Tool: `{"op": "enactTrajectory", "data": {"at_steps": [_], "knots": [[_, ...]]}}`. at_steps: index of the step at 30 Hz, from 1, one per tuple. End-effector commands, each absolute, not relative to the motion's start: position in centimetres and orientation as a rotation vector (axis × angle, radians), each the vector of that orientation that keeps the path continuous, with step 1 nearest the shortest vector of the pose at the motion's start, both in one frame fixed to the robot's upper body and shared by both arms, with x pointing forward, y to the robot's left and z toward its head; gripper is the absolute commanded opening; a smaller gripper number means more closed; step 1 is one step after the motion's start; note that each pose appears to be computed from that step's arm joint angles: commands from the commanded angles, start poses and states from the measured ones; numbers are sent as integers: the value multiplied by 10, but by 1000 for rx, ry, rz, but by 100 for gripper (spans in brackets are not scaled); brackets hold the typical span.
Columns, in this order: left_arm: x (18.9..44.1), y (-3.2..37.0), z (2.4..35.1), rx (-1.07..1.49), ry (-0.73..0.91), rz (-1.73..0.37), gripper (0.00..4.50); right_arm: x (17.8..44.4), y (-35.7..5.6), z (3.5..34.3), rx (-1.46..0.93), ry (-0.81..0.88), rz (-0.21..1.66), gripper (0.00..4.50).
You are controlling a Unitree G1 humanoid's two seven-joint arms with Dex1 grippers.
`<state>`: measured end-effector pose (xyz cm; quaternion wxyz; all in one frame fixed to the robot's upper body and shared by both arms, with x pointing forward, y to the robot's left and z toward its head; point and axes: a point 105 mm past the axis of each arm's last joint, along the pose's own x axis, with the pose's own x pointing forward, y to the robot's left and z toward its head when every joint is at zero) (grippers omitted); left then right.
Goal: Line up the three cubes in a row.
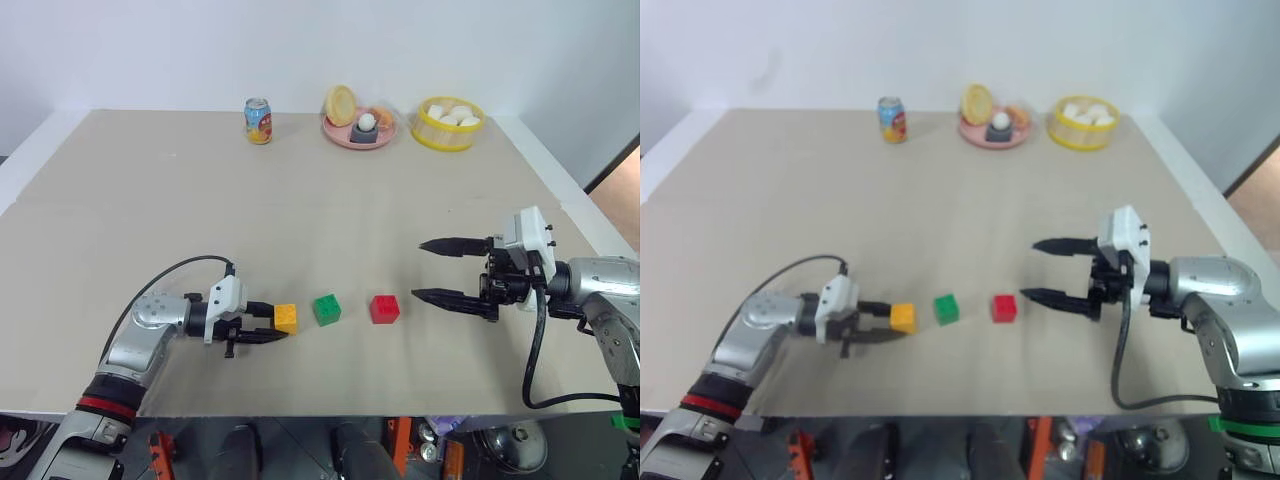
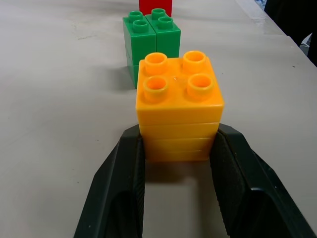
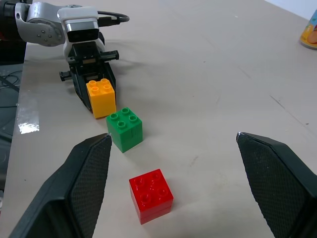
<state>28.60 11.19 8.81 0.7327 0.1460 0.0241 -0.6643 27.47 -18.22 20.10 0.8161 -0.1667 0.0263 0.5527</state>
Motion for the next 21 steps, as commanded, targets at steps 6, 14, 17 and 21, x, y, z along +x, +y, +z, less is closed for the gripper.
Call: {"op": "enactTrajectory", "data": {"at_steps": [6,14,17,21], "knots": [[289,121,92,365,27,-1414,128,275,-178,212,-385,17,1186,417],[293,133,96,372,35,-1368,128,278,-176,211,-384,21,1191,417],[292,137,98,373,40,-1366,128,279,-176,211,-384,20,1193,417],[291,141,97,368,54,-1363,128,281,-174,211,-382,17,1196,417]]}}
